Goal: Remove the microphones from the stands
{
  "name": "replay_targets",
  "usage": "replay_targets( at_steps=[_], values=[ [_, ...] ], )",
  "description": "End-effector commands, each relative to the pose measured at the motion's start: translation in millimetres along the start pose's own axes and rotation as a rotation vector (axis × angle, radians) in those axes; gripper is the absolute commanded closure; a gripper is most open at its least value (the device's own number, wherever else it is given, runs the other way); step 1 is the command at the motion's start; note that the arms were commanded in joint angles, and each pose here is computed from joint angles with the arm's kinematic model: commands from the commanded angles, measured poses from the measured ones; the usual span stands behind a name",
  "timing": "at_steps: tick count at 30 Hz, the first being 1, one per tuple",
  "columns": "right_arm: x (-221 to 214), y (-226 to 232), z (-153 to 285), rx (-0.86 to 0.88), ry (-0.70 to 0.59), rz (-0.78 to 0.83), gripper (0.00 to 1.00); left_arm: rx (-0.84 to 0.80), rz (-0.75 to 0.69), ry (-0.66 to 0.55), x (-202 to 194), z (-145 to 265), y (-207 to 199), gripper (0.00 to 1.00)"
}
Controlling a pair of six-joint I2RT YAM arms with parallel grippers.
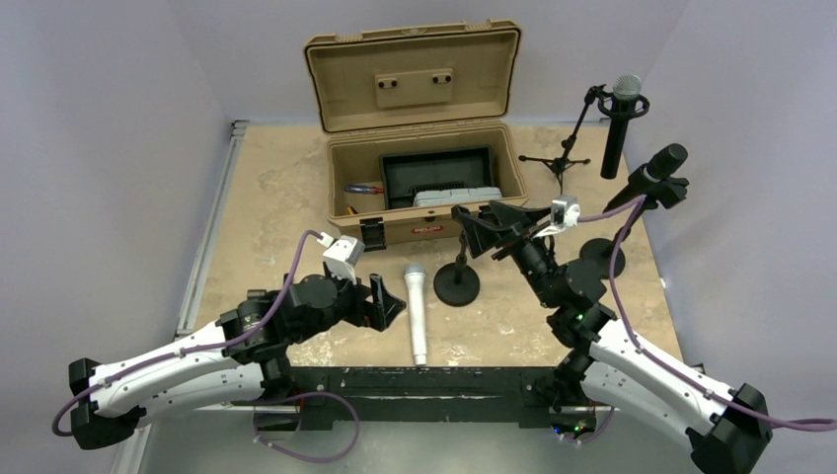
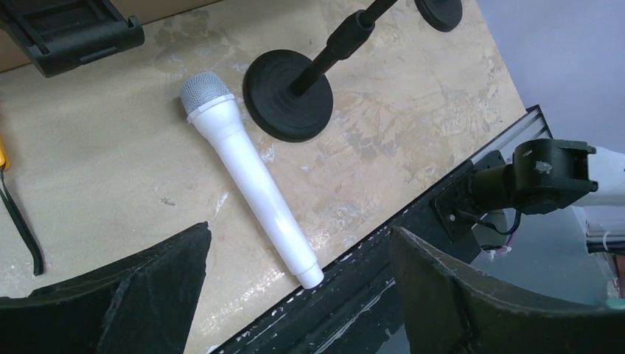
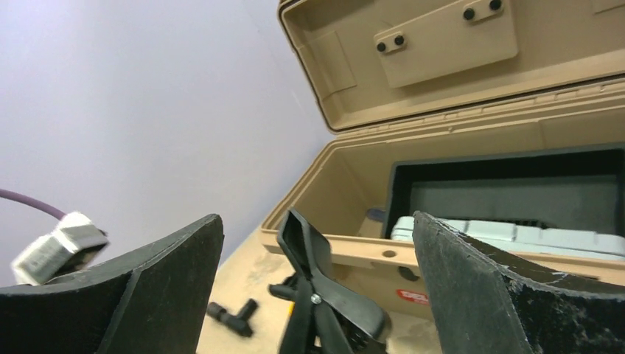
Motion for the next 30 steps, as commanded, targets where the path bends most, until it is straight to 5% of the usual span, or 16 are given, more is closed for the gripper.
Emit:
replay_targets(
  at_steps=[1,8,20,30],
  values=[
    [7,22,-6,-0.001,0.078,-0.154,0.01,-0.041,0.002,-0.045,19,5,-9,0.11],
    [12,40,-27,0.022,0.186,-0.104,0.03,-0.061,0.007,-0.030,18,6,-12,0.12],
    [15,21,-54,-0.129,0.311,0.196,0.51,-0.057,0.003,-0.026,16,8,-10,0.14],
    [-7,13,-60,-0.113,0.422,0.246,0.59,-0.070,-0.004,-0.010,18,1,-16,0.14]
  ],
)
Point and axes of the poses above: each gripper's point midway between its finger pads, its own z axis back along the fingers, its own y axis along the line the jaws close on, x = y × z, the point moved 6 cm from there along z, back along the fingers, and after that the axes turned 12 degrees about -z, right-handed, at the moved point
